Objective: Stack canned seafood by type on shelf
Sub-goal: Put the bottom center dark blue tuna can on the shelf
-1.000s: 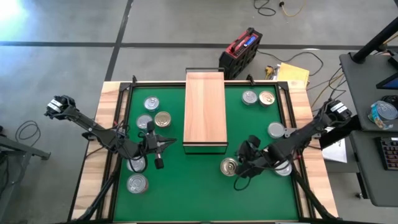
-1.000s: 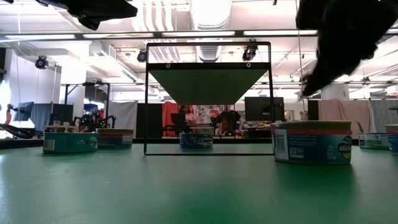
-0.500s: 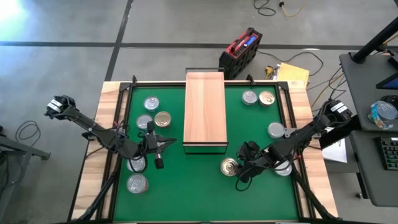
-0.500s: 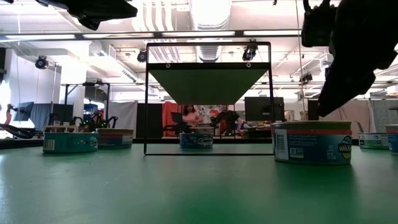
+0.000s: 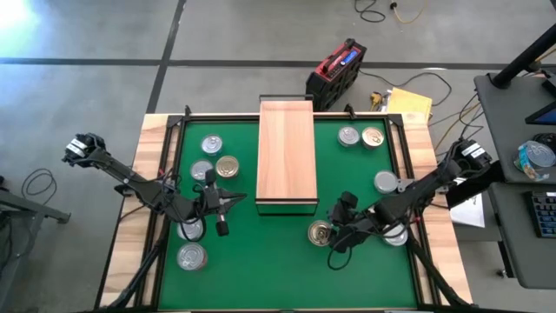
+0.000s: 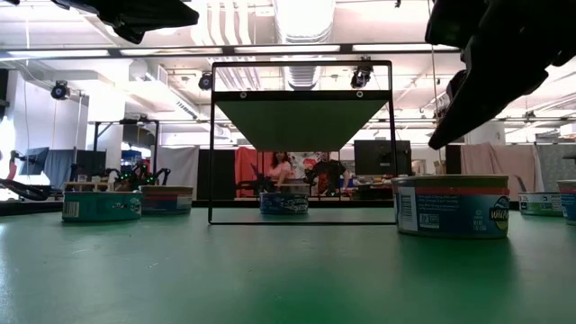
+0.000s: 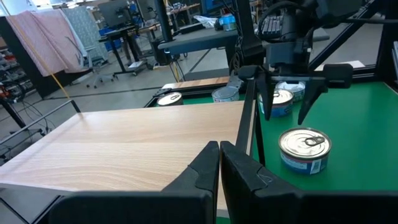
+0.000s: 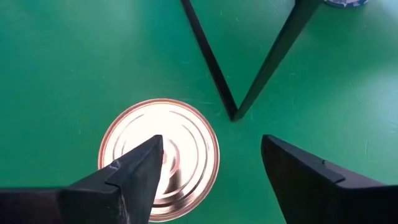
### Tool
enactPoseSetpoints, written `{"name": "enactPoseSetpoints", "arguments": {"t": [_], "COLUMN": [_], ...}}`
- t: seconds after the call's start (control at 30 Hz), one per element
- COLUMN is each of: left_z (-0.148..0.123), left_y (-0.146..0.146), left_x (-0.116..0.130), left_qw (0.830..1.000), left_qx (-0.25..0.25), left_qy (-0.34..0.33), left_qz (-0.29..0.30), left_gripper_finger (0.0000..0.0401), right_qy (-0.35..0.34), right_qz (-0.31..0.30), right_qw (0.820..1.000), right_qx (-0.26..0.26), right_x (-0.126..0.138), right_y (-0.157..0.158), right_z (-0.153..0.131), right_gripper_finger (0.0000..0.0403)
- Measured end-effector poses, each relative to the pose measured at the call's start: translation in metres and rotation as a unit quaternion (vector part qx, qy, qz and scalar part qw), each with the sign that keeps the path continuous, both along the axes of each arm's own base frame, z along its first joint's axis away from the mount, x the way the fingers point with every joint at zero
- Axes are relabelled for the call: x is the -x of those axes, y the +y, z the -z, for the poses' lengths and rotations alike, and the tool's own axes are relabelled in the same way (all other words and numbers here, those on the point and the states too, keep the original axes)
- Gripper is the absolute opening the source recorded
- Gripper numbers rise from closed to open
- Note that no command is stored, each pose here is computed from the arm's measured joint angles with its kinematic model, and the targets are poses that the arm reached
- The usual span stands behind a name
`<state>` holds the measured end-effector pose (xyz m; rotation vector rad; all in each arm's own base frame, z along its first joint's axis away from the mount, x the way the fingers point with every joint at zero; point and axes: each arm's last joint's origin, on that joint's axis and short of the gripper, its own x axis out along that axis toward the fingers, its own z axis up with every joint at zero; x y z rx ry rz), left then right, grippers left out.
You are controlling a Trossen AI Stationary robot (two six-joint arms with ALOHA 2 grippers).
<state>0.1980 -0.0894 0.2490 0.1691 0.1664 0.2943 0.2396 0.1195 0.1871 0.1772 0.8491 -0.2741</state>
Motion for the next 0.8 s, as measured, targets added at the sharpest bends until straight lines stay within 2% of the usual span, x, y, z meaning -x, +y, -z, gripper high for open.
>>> {"name": "enactPoseSetpoints", "arguments": {"t": [0.07, 0.17, 0.4, 0.5, 0.8], "left_z": [0.0, 0.0, 0.0, 0.0, 0.0], "left_y": [0.0, 0.0, 0.0, 0.0, 0.0], "left_x": [0.0, 0.0, 0.0, 0.0, 0.0], "left_qw": [1.0, 1.0, 1.0, 1.0, 1.0], "left_qx": [0.0, 0.0, 0.0, 0.0, -0.001], "left_qy": [0.0, 0.0, 0.0, 0.0, 0.001], "left_qz": [0.0, 0.0, 0.0, 0.0, 0.0], "left_gripper_finger": [0.0, 0.0, 0.0, 0.0, 0.0], "right_qy": [0.0, 0.001, 0.003, -0.001, 0.019], "right_qz": [0.007, 0.008, 0.007, 0.008, -0.034], "right_qw": [1.0, 1.0, 1.0, 1.0, 0.999], "right_qx": [-0.005, -0.009, -0.007, 0.008, -0.011], "right_x": [0.0, 0.0, 0.0, 0.0, -0.007], "right_y": [0.0, 0.0, 0.0, -0.001, 0.007], "right_z": [0.0, 0.0, 0.001, 0.001, 0.014], "right_gripper_finger": [0.0262, 0.0286, 0.039, 0.0391, 0.0384]}}
